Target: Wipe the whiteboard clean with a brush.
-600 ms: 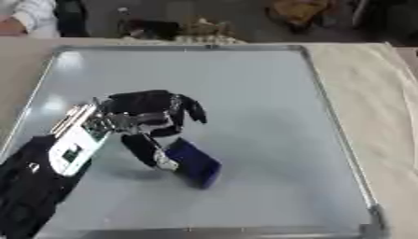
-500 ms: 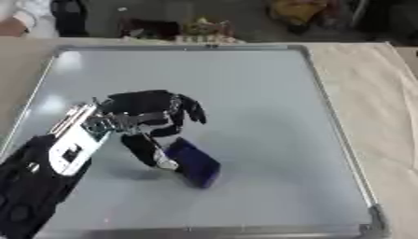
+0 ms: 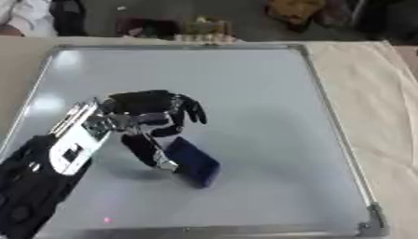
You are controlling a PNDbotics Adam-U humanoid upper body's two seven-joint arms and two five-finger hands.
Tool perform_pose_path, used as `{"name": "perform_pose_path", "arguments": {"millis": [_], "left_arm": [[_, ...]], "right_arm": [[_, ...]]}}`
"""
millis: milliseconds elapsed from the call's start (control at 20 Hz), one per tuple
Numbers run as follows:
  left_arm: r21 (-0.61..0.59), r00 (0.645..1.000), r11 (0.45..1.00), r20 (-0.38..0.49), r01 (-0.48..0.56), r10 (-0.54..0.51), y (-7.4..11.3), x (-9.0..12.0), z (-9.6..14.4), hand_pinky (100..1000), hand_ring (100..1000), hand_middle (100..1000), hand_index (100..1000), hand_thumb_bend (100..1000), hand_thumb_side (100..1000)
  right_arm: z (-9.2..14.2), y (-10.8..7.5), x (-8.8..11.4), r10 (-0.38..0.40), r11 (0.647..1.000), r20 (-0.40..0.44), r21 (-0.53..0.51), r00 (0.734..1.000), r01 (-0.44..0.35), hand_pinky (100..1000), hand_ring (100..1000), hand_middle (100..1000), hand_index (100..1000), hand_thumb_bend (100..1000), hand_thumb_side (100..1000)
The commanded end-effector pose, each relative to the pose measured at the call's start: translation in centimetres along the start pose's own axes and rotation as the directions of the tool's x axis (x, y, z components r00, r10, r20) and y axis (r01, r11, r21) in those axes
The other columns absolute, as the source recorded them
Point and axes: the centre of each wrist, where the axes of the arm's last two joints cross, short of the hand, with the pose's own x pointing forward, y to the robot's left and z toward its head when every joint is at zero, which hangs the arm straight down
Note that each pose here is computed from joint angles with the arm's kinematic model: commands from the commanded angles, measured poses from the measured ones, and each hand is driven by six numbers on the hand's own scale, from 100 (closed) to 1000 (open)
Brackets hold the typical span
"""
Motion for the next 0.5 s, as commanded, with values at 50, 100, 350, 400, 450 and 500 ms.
{"name": "perform_pose_path", "arguments": {"millis": [50,100,350,400,450,500], "left_arm": [[-0.32,0.936,0.901,0.288,0.293,-0.202,0.35,0.06,-0.05,683,752,736,100,441,387],[-0.323,0.936,0.9,0.288,0.294,-0.202,0.26,0.08,-0.14,682,751,733,100,439,387],[-0.342,0.938,0.894,0.288,0.29,-0.195,-0.3,0.06,-0.62,670,731,698,100,415,378],[-0.346,0.938,0.892,0.287,0.29,-0.193,-0.4,0.02,-0.67,666,726,688,100,411,378],[-0.35,0.939,0.891,0.285,0.288,-0.191,-0.51,-0.03,-0.71,661,720,679,100,406,376],[-0.353,0.94,0.891,0.283,0.286,-0.189,-0.61,-0.07,-0.75,659,718,676,100,404,376]], "right_arm": [[-0.61,-0.18,0.64,0.01,1.0,0.032,0.017,0.999,-0.011,904,901,584,860,219,875],[-0.61,-0.17,0.64,0.01,1.0,0.033,0.017,0.999,-0.01,904,901,584,860,220,875],[-0.68,-0.06,0.66,0.006,1.0,0.036,0.02,0.999,-0.006,905,902,584,861,222,874],[-0.69,-0.05,0.67,0.005,1.0,0.037,0.02,0.999,-0.006,905,902,584,861,223,875],[-0.69,-0.04,0.67,0.005,1.0,0.037,0.02,0.999,-0.005,905,901,583,861,223,874],[-0.7,-0.04,0.67,0.004,1.0,0.037,0.02,0.999,-0.005,905,901,583,861,223,874]]}}
